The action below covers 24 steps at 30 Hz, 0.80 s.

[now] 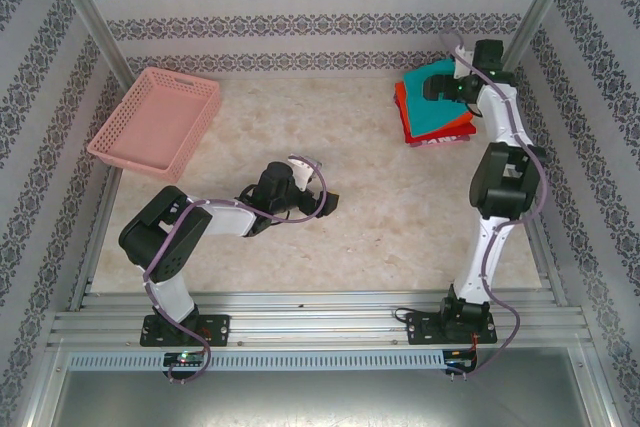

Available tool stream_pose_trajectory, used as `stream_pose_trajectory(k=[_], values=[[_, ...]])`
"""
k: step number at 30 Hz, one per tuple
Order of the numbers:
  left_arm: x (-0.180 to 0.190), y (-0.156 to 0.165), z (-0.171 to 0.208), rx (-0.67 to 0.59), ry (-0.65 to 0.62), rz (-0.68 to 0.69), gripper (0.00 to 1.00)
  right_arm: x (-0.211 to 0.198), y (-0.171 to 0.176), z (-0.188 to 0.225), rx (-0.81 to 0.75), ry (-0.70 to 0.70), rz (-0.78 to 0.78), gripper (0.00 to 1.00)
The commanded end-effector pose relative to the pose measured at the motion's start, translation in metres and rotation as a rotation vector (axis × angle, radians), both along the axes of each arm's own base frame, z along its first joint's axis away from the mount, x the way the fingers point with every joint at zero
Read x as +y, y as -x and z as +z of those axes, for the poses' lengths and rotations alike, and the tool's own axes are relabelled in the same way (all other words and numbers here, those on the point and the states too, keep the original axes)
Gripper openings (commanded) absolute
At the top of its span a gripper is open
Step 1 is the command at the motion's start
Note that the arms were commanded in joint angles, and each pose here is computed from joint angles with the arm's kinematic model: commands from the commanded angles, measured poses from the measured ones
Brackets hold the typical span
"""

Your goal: Fold and stack the t-shirts

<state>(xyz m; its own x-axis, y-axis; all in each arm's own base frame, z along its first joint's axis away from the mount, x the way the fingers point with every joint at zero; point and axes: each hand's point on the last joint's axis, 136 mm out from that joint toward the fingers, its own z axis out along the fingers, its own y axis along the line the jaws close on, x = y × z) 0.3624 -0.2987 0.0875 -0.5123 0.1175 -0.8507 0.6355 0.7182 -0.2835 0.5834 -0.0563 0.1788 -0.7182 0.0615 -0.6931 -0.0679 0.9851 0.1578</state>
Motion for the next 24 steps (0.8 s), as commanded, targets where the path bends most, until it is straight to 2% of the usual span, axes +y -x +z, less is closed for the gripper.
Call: stream_pose_trajectory(k=[1, 3, 5, 7, 8, 9, 14, 20, 24], values=[[-0.004, 0.004, 0.004, -0.014, 0.035, -0.012, 1.00, 0.000, -0.003, 0.037, -0.110, 0.023, -0.061, 0.97], [-0.004, 0.004, 0.003, -0.013, 0.037, -0.012, 1.00, 0.003, -0.003, 0.038, -0.117, 0.043, -0.047, 0.94], [-0.004, 0.004, 0.002, -0.012, 0.039, -0.012, 1.00, 0.010, -0.004, 0.035, -0.109, 0.046, -0.021, 0.83], [-0.004, 0.004, 0.001, -0.011, 0.041, -0.013, 1.00, 0.013, -0.008, 0.027, -0.089, 0.036, -0.010, 0.63], [-0.004, 0.004, 0.002, -0.012, 0.042, -0.013, 1.00, 0.012, -0.011, 0.020, -0.071, 0.032, -0.013, 0.48], [-0.004, 0.004, 0.001, -0.011, 0.042, -0.013, 1.00, 0.009, -0.014, 0.014, -0.052, 0.032, -0.019, 0.41], [-0.003, 0.004, 0.001, -0.012, 0.042, -0.010, 1.00, -0.005, -0.024, -0.028, 0.078, 0.007, -0.065, 0.40], [-0.003, 0.004, -0.001, -0.010, 0.044, -0.006, 1.00, -0.011, -0.018, -0.072, 0.260, -0.160, -0.170, 0.46], [-0.003, 0.004, 0.000, -0.013, 0.042, -0.009, 1.00, -0.009, -0.010, -0.091, 0.328, -0.227, -0.201, 0.49]])
